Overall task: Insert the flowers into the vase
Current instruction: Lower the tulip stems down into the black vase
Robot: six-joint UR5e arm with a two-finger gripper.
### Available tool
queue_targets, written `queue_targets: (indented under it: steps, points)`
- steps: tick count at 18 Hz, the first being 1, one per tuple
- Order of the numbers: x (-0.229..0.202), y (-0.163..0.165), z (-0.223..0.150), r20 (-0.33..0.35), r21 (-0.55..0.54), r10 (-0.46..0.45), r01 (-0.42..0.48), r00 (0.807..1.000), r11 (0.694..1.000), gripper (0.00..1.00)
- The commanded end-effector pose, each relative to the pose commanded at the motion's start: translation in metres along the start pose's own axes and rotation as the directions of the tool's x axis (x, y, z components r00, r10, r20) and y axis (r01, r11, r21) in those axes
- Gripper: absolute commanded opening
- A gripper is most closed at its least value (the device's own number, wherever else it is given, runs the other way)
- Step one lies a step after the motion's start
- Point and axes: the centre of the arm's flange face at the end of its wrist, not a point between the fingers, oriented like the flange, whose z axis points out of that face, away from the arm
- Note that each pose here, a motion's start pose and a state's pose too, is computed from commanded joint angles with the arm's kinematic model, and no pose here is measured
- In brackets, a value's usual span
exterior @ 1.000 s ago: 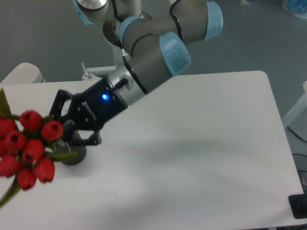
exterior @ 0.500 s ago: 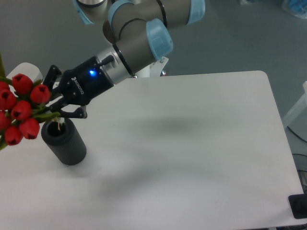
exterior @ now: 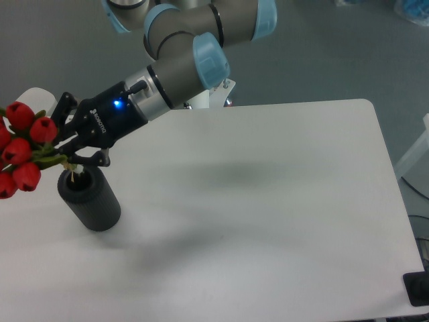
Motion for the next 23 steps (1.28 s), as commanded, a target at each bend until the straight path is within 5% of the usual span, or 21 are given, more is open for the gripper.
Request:
queue_targets:
  steps: [23]
  points:
    - [0.003, 0.057, 0.02, -0.033, -0.027, 0.07, -0.071, 0.997, 0.997, 0.15]
